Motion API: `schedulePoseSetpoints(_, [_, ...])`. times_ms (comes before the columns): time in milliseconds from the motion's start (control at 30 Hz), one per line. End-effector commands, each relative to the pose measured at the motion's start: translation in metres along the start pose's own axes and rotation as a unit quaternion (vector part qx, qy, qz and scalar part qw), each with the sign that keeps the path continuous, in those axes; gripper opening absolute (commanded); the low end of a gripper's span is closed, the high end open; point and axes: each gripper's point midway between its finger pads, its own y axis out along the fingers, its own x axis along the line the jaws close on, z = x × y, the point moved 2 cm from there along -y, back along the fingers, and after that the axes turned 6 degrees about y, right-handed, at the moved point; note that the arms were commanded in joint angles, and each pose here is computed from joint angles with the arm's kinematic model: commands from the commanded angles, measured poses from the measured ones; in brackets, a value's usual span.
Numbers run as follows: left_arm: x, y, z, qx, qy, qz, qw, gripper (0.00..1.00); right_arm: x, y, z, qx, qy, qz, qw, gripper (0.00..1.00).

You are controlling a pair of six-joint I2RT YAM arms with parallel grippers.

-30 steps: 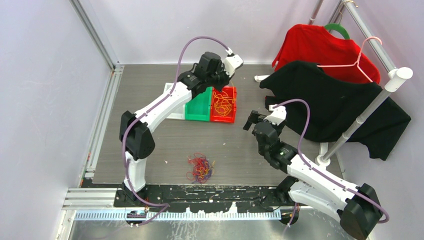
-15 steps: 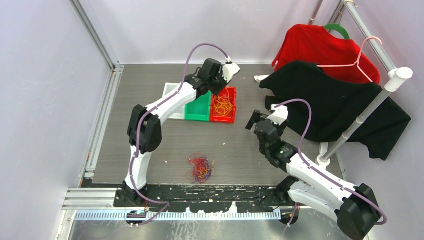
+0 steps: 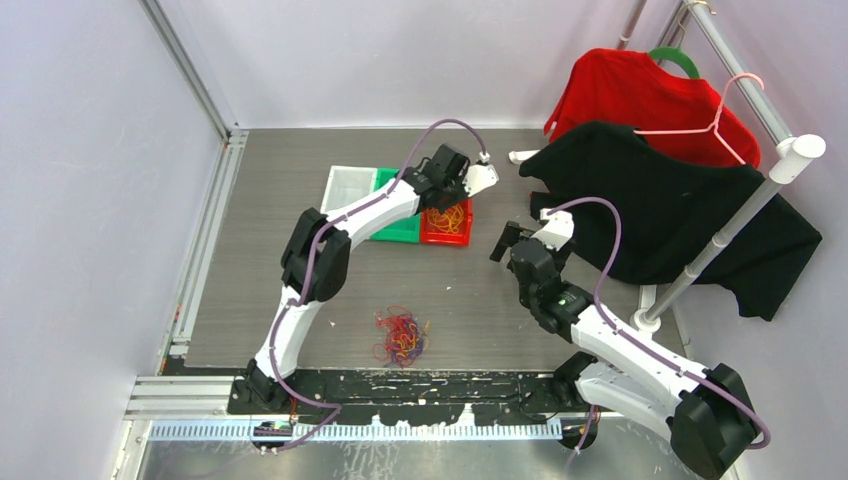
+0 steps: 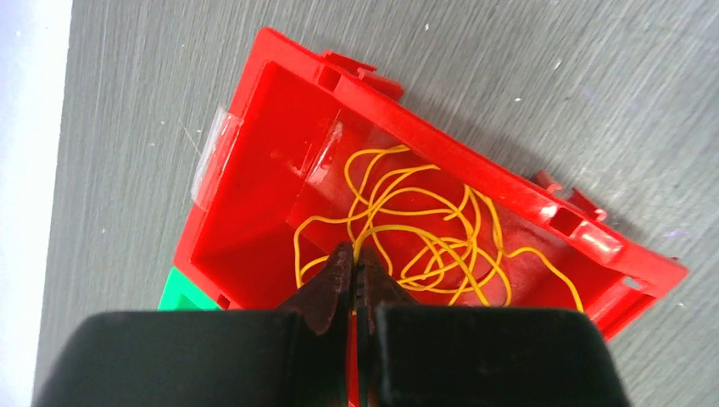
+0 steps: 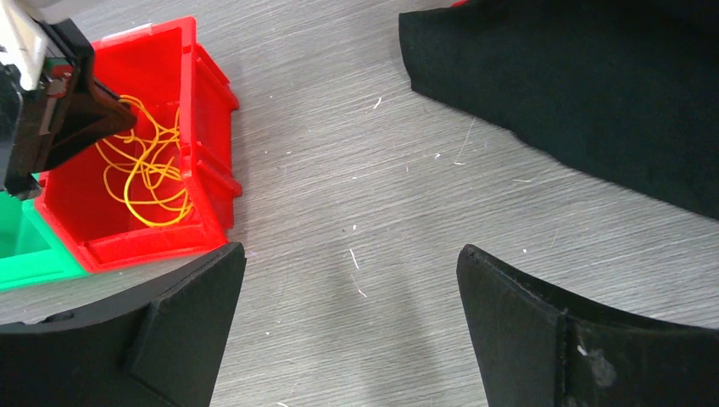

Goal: Untangle the cables

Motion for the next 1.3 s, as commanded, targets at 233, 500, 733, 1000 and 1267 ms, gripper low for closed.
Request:
schedulePoseSetpoints(233, [0.033, -0.023, -0.026, 0.005, 0.067, -0.05, 0.996, 0.34, 0.013, -0.001, -0.014, -0.014, 0.032, -0.021, 0.999, 0.99])
schedulePoseSetpoints(500, [0.034, -0.046, -0.025, 0.023, 0.081, -0.025, 0.996, 0.55, 0.01, -0.005, -0.025, -0.022, 0.035, -0.011, 0.999, 0.96])
schedulePoseSetpoints(733, [0.048, -0.061, -0.024, 0.017, 0.074, -0.005, 0.997, 0.56, 0.029, -0.012, -0.025, -0.003, 0.05, -0.065, 0.997, 0.96])
schedulePoseSetpoints(1000, [0.055, -0.05, -0.014, 0.009, 0.027, 0.0, 1.0, 0.5, 0.112, -0.005, -0.011, 0.076, 0.074, -0.23, 0.967, 0.99])
schedulePoseSetpoints(1267, [0.053, -0.028, -0.01, -0.003, 0.0, 0.011, 1.0, 0.45, 0.154, 0.041, -0.009, 0.139, 0.184, -0.28, 0.932, 0.86])
